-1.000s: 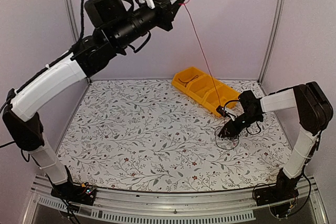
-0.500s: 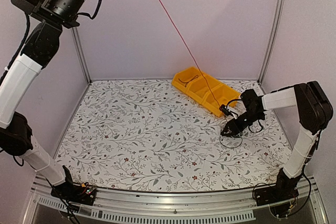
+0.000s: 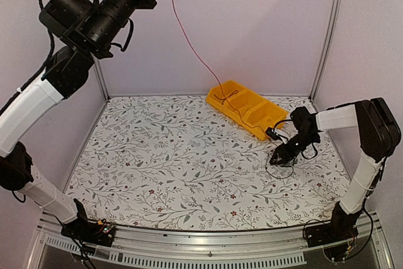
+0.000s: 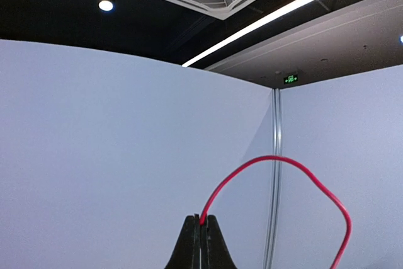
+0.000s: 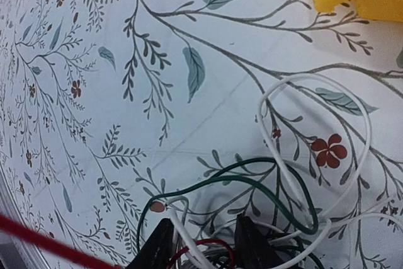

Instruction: Untangle the cables

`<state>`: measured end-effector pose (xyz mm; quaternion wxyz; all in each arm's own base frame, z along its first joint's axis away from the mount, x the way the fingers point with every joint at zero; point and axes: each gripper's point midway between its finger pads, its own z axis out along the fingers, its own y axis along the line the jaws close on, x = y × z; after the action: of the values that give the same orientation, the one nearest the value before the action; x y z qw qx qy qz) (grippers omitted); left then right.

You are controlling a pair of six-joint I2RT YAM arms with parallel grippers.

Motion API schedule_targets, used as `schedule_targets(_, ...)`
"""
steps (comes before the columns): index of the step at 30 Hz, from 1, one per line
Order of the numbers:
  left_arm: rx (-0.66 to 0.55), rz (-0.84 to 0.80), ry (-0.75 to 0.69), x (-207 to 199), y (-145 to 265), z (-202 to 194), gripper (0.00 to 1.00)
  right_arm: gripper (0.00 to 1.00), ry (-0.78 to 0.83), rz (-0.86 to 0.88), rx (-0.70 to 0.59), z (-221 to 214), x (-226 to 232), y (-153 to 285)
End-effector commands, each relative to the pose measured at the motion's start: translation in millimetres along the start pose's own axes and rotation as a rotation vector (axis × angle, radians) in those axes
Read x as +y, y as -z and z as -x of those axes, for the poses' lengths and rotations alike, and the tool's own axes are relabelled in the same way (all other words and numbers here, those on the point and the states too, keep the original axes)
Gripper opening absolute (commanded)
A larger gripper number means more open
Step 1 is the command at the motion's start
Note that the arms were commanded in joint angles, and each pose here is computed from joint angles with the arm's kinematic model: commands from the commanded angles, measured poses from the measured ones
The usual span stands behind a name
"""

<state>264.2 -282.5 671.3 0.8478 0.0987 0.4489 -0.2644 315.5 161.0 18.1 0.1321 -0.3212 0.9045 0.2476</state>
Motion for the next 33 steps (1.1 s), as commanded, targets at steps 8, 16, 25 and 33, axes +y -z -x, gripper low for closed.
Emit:
schedule_targets(8, 0.218, 0.222, 0.073, 84.0, 51.8, -93.3, 0.0, 0.53, 0.24, 0.025, -0.021, 1.6, 35.3, 50.8)
schedule_targets(16, 0.346, 0.271, 0.091, 106.9, 79.5, -143.3, 0.0, 0.53, 0.286, -0.006, -0.06, 31.6, 24.4, 54.2)
schedule_targets(25, 0.413, 0.279, 0.123, 110.0, 94.7, -176.7, 0.0, 0.49, 0.444, -0.006, 0.021, 43.8, 22.9, 34.4)
schedule_targets(33, 0.413, 0.3, 0.103, 117.8, 98.9, -172.2, 0.0, 0.49, 0.455, 0.044, 0.109, 29.2, 18.9, 12.3)
